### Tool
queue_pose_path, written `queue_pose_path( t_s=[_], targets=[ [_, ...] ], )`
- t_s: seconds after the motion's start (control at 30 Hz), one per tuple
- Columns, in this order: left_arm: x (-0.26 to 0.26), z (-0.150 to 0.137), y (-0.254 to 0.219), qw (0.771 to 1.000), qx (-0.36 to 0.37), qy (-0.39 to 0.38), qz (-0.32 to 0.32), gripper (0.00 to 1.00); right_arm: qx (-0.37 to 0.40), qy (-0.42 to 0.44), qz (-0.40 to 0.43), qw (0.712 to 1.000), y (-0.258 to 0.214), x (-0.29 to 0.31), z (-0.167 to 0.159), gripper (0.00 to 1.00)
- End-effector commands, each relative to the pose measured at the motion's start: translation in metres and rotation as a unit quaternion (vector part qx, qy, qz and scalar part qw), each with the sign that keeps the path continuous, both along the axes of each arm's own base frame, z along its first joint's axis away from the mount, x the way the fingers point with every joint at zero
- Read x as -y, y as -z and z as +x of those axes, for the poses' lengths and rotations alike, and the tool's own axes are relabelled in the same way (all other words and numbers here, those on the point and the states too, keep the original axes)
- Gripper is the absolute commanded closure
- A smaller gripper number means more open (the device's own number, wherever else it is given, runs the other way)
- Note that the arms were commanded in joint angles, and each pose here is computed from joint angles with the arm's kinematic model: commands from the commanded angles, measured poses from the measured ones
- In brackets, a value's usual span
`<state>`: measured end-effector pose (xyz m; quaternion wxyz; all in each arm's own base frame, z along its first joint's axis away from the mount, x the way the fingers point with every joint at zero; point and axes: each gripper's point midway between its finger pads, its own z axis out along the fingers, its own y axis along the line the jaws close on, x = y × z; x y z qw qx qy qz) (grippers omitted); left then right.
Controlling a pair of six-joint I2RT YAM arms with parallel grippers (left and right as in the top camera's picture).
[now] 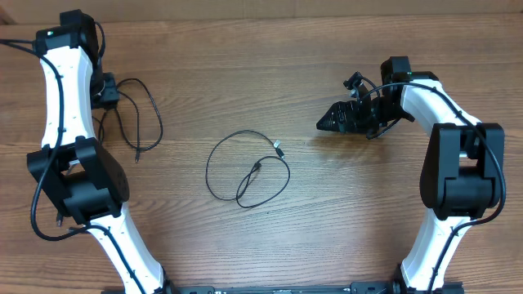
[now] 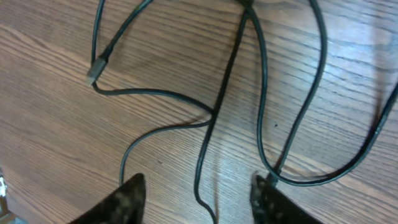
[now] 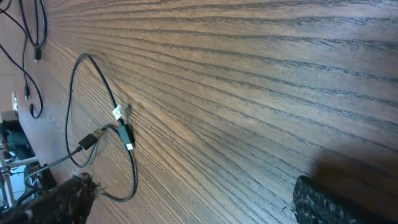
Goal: Untangle cables
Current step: 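Carry the cable with the left gripper to the table's left side, then lay the cable down on the left and open the left gripper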
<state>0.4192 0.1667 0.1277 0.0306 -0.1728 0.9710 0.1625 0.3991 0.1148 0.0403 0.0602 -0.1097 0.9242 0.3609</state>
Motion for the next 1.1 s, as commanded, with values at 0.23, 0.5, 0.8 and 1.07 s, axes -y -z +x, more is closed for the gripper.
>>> queue_pose_path(
  t_s=[0.23, 0.5, 0.8, 1.07],
  targets=[
    [-0.026, -0.014, 0.006, 0.995, 0.016, -0.101, -0.006, 0.19, -0.004, -0.006, 0.003, 1.000, 0.005, -0.002, -0.003, 0.00],
    [-0.041, -0.023, 0.024, 0.964, 0.057, -0.258, -0.011, 0.17, -0.004, -0.006, 0.003, 1.000, 0.005, -0.002, -0.003, 0.00],
    [-0.027, -0.008, 0.071, 0.949, 0.092, -0.293, -0.067, 0.25, -0.004, -0.006, 0.003, 1.000, 0.005, -0.002, -0.003, 0.00],
    [-0.027, 0.013, 0.082, 0.945, 0.136, -0.287, -0.085, 0.83, -0.004, -0.006, 0.003, 1.000, 0.005, -0.002, -0.002, 0.00]
  ],
)
